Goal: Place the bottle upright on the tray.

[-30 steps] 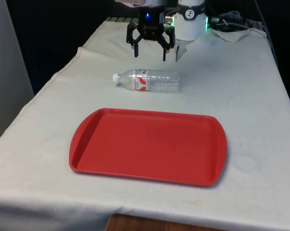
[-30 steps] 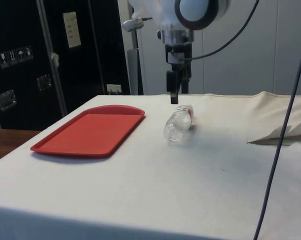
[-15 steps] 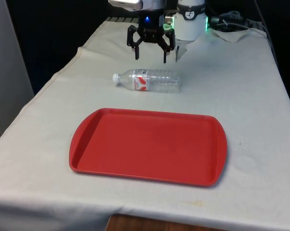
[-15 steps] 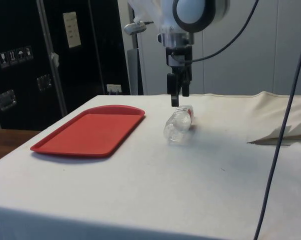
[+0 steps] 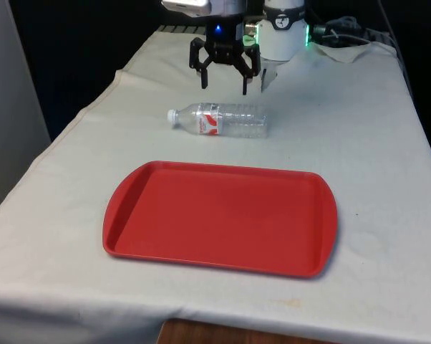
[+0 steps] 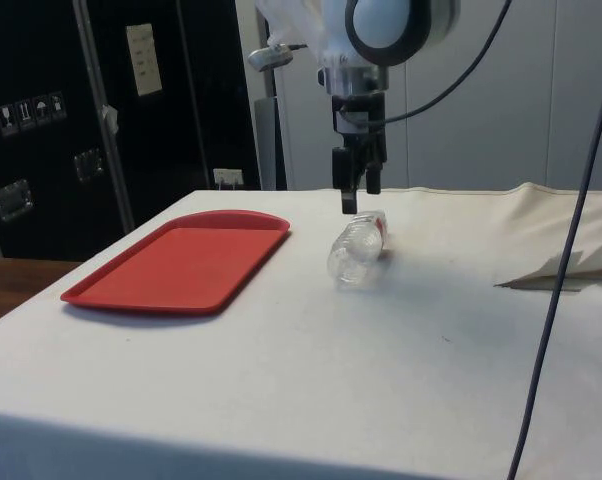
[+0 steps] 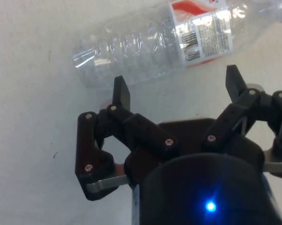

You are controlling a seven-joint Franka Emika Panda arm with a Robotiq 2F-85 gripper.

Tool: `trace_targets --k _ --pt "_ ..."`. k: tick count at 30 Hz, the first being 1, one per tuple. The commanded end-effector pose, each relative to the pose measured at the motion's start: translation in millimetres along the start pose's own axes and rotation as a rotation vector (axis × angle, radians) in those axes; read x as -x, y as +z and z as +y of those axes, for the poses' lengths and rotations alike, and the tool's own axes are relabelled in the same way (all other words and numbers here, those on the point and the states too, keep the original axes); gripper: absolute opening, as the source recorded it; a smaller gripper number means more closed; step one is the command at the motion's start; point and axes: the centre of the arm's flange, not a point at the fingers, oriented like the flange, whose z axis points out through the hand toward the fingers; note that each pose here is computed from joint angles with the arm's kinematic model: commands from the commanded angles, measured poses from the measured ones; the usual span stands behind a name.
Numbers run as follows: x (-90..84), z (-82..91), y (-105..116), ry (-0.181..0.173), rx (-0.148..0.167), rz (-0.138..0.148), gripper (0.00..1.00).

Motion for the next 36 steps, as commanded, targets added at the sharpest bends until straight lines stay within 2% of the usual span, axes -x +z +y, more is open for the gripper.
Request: trace_targets --k 1,2,3,6,12,18,20,21,29,30,34,36 --pt "-0.4 -0.1 1.0 0.014 -0.002 0.0 1.0" --pt "-0.4 -0.1 1.0 0.024 -0.002 0.0 1.0" --pt "0.0 0.0 0.0 0.012 0.0 0.0 1.0" --pt "-0.6 -0.1 1.2 0.042 -0.002 0.0 1.0" --pt "-0.4 0.1 1.0 0.069 0.001 -0.002 1.0" --pt "-2.9 -0.3 3.6 0.114 0.001 -0.005 1.0" --pt "-2.4 0.1 2.7 0.101 0.005 -0.004 1.0" --pt "-3.0 -0.2 4.5 0.125 0.002 -0.006 1.0" --pt "-4.0 1.5 5.0 0.172 0.007 -0.008 1.0" --pt "-3.8 0.9 4.5 0.163 0.009 -0.007 1.0" --pt "-3.9 2.0 5.0 0.198 0.008 -0.008 1.0" --pt "-3.9 2.4 5.0 0.203 0.009 -0.008 1.0"
